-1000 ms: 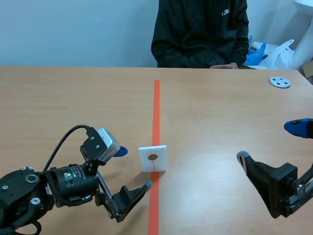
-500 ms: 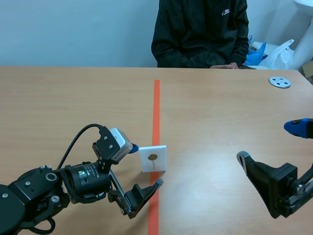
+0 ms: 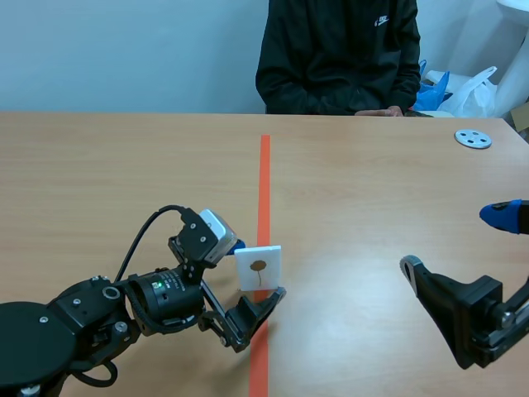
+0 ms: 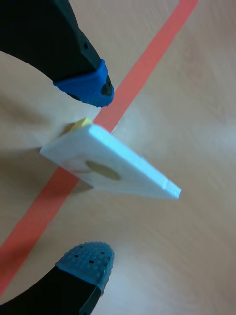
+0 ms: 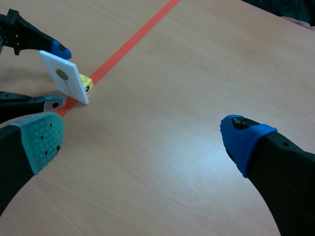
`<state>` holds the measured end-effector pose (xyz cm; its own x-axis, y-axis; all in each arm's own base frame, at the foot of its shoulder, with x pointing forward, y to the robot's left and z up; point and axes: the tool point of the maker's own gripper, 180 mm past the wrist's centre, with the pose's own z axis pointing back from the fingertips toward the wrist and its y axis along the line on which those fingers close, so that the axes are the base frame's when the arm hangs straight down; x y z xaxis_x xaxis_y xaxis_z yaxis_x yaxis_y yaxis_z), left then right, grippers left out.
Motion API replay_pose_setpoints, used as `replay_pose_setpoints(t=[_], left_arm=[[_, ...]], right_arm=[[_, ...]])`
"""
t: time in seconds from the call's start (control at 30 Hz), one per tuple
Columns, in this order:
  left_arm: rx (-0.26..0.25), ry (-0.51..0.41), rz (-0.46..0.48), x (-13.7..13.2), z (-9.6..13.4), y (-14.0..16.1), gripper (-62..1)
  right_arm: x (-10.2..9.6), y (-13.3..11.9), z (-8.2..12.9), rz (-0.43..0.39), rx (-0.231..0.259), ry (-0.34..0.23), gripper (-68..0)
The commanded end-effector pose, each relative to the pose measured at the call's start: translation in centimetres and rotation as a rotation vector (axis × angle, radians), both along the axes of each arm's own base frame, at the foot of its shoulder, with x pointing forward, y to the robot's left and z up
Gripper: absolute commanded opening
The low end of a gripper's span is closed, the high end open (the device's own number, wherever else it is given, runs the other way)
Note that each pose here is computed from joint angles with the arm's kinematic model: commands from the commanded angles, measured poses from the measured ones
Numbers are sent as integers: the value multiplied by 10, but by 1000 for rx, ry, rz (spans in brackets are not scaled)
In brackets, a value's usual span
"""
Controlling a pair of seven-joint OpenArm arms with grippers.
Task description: Sort the leaf by its shape. The table is split by an orange tape line. A compound leaf with several leaflets goes to the left side, a simple leaf with one blade goes to the right side. Return to the home posture when a red brick is placed on the table.
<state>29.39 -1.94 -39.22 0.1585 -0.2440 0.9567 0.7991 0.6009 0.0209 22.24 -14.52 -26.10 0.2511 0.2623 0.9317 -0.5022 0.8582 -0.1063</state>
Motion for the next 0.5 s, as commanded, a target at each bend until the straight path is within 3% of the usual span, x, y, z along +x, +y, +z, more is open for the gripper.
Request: replay_pose_setpoints(t=[0.0,0.33,0.47], left_arm=[[-27,-29,3,6,11,-2,-72],[-17,-10,-67,-11,5,-20,-237],[-11,-20,-65,-12,4,-23,-254]], right_arm=[[5,-1,9,-3,3,-34,4],[5,-1,9,-3,3,-35,4],[5,-1,9,-3,3,-35,4]])
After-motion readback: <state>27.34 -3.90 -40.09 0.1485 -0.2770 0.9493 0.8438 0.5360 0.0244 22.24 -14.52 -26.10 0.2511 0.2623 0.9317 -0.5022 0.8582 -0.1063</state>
